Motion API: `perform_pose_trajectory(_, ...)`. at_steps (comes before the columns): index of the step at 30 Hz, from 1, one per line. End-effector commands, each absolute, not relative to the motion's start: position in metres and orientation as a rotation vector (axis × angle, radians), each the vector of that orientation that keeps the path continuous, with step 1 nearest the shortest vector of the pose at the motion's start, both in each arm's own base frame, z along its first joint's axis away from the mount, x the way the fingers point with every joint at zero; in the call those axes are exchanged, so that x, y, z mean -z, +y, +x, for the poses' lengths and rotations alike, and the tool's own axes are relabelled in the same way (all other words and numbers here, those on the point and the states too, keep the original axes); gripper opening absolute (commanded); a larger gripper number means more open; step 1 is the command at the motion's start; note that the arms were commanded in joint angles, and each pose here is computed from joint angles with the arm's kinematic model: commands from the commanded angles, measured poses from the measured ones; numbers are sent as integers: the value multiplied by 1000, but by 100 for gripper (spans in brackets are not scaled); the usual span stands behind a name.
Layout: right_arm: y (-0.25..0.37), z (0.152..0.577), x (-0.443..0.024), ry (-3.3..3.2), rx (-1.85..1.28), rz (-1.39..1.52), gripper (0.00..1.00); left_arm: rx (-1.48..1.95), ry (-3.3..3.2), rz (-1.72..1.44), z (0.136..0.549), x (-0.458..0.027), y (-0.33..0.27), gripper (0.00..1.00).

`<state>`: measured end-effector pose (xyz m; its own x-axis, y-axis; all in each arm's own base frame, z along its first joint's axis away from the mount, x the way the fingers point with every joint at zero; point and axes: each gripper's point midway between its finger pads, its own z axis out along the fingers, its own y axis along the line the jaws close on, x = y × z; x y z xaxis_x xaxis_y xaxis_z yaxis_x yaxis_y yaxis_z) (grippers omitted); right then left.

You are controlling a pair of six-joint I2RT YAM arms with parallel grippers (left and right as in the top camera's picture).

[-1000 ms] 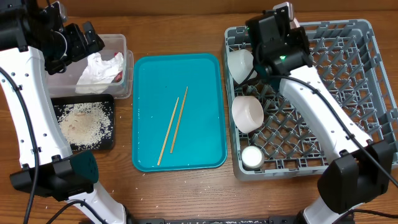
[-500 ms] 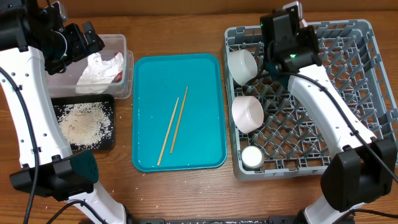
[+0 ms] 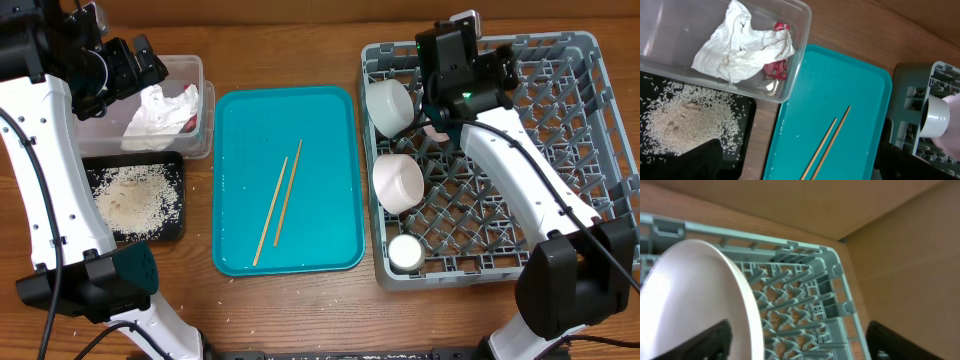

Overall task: Sort waste into correct bins and load items into the dishwasher
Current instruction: 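Lift the white plate into the rack and stand it upright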

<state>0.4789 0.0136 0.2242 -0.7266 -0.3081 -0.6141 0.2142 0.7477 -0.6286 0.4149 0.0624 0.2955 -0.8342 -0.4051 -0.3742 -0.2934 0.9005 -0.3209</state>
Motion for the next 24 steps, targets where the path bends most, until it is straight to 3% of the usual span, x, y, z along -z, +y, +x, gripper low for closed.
perform_pose_trajectory(1, 36, 477, -263, 2135, 737, -36, 95, 349, 2611, -471, 415, -301, 59, 100)
perform_pose_trajectory(4, 62, 469, -283, 2118, 550, -78, 100, 349, 2611, -471, 415, -301, 59, 100)
perform_pose_trajectory(9, 134, 438, -299, 2161, 2, -166, 100, 348, 2612, -471, 415, -301, 59, 100)
perform_pose_trajectory(16, 220, 386, -286, 2289, -663, -369, 100, 349, 2611, -471, 415, -301, 59, 100)
perform_pose_trajectory(20, 226, 388, -261, 2398, -729, -236, 95, 349, 2611, -471, 415, -301, 59, 100)
perform_pose_trajectory(24, 243, 388, -227, 2512, -764, -122, 81, 348, 2611, -471, 415, -301, 59, 100)
